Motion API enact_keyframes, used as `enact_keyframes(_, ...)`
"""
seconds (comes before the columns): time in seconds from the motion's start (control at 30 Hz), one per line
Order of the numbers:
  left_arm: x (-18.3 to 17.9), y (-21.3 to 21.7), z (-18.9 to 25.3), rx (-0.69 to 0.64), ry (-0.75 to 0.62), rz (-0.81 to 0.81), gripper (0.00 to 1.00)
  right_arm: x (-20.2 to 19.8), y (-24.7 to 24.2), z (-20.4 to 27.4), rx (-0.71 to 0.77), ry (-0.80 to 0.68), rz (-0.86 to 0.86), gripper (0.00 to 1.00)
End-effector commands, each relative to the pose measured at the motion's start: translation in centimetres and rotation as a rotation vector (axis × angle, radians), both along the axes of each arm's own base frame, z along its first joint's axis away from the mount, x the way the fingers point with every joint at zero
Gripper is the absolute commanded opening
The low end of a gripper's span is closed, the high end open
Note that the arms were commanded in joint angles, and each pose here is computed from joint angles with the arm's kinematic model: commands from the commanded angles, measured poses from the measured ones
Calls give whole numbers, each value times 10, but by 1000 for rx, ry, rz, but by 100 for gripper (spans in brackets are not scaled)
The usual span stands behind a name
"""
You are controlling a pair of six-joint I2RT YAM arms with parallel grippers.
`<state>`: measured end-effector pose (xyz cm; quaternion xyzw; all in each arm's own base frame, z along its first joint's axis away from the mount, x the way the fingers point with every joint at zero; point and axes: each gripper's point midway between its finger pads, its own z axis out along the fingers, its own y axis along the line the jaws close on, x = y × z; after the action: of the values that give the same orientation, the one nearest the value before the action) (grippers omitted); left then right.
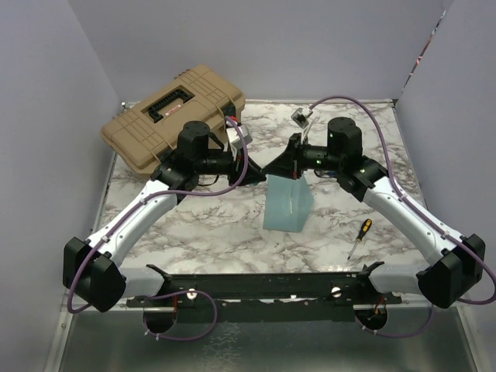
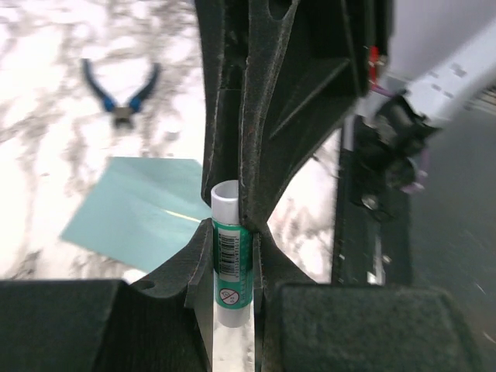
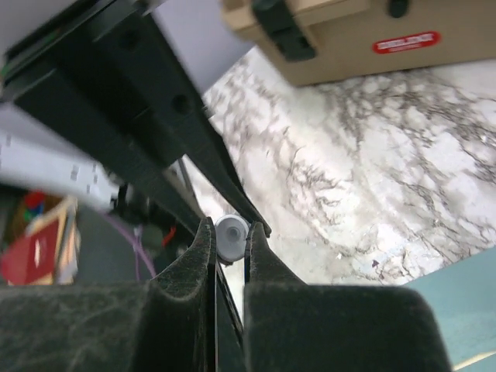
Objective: Place the letter into the envelope and seal it
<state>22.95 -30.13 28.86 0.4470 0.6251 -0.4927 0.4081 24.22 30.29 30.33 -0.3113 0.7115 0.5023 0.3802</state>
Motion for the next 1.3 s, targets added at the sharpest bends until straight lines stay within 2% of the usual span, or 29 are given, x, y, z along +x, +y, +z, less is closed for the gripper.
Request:
enact_keyframes(0.0,56,10,2,41,-21,339,0,53,5,32,187,171,-343,1)
enact_keyframes(0.2,78,19,9,-6,-30,495,0,98,-20,5,195,442,-740,1)
enact_keyframes(0.43,87,17,-3,10,20,524,0,104,-13,-7,209,528,-751,1)
enact_keyframes(0.47,88,17,-5,14,35,532,5,103,-13,-7,208,528,-746,0)
enact_keyframes(0.5,88,18,-7,16,50,539,20,102,-12,-5,212,523,-737,0)
enact_keyframes(0.6,88,20,-13,22,101,530,42,99,-12,-4,211,511,-723,1)
enact_keyframes(0.73,85,24,-22,22,161,501,52,95,-11,-6,197,500,-695,0)
enact_keyframes(0.93,80,21,-28,24,188,442,58,89,0,-11,174,489,-607,1)
enact_keyframes(1.1,80,16,-32,30,199,413,57,85,6,-10,163,482,-560,1)
enact_keyframes(1.17,79,13,-32,27,214,394,48,84,7,-10,161,480,-548,1)
enact_keyframes(1.27,78,9,-31,22,228,368,26,82,9,-10,150,475,-523,1)
